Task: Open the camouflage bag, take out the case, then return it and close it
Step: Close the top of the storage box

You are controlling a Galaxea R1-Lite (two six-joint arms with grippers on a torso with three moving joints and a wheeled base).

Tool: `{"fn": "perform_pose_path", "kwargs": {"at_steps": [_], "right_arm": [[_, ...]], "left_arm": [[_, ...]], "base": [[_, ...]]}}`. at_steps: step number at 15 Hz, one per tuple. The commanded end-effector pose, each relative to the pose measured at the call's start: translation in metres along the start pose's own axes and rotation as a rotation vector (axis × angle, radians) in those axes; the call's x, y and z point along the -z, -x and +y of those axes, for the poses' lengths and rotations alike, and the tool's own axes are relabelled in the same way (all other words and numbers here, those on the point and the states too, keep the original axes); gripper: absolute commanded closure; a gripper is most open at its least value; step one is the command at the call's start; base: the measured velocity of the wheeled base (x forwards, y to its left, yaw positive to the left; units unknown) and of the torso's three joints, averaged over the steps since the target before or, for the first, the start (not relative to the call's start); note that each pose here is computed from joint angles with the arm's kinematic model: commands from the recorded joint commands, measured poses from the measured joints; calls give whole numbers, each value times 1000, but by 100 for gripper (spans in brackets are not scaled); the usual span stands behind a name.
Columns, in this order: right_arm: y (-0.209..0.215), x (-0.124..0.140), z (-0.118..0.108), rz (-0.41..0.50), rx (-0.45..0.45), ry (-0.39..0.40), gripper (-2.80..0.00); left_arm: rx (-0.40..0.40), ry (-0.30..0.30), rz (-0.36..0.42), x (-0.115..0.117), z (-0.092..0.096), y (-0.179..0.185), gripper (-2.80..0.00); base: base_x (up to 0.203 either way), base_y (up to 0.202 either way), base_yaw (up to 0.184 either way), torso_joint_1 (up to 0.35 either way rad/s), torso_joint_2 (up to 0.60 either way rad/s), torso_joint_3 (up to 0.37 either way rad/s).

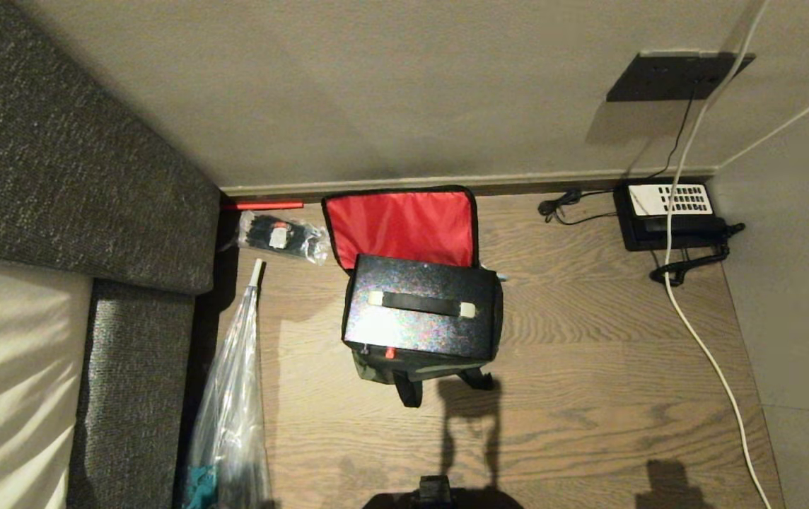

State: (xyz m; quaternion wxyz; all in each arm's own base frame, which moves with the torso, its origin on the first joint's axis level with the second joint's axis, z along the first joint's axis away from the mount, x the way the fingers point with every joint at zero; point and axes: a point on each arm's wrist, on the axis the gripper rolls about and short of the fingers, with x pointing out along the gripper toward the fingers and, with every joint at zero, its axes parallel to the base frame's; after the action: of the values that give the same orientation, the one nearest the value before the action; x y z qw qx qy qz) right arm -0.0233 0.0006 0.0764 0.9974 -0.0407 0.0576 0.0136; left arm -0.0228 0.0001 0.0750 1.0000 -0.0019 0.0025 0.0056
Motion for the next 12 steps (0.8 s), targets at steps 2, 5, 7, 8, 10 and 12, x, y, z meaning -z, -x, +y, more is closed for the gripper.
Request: {"fn": "perform_pose_path", "kwargs": {"at_steps": [2, 5, 7, 8, 10, 12], "right_arm": [[0, 0, 0, 3, -1, 5, 0], [0, 0, 0, 3, -1, 6, 0], [0, 0, 0, 3, -2, 6, 0], [0, 0, 0, 3, -2, 6, 0], [0, 0, 0, 3, -2, 6, 0], [0, 0, 0, 3, -2, 6, 0]], "left_arm": [[-1, 1, 1, 1, 0, 0, 0], [-1, 2, 3, 1, 0, 0, 0], [-1, 5, 3, 1, 0, 0, 0], [-1, 7, 3, 1, 0, 0, 0], [-1, 2, 3, 1, 0, 0, 0], [-1, 4, 3, 1, 0, 0, 0]], "base": [[107, 0, 2, 2, 3, -1], [192, 0, 1, 2, 1, 1], [29, 0, 1, 1, 2, 2], [0, 0, 0, 0, 0, 0], [0, 0, 0, 0, 0, 0], [0, 0, 0, 0, 0, 0]]}}
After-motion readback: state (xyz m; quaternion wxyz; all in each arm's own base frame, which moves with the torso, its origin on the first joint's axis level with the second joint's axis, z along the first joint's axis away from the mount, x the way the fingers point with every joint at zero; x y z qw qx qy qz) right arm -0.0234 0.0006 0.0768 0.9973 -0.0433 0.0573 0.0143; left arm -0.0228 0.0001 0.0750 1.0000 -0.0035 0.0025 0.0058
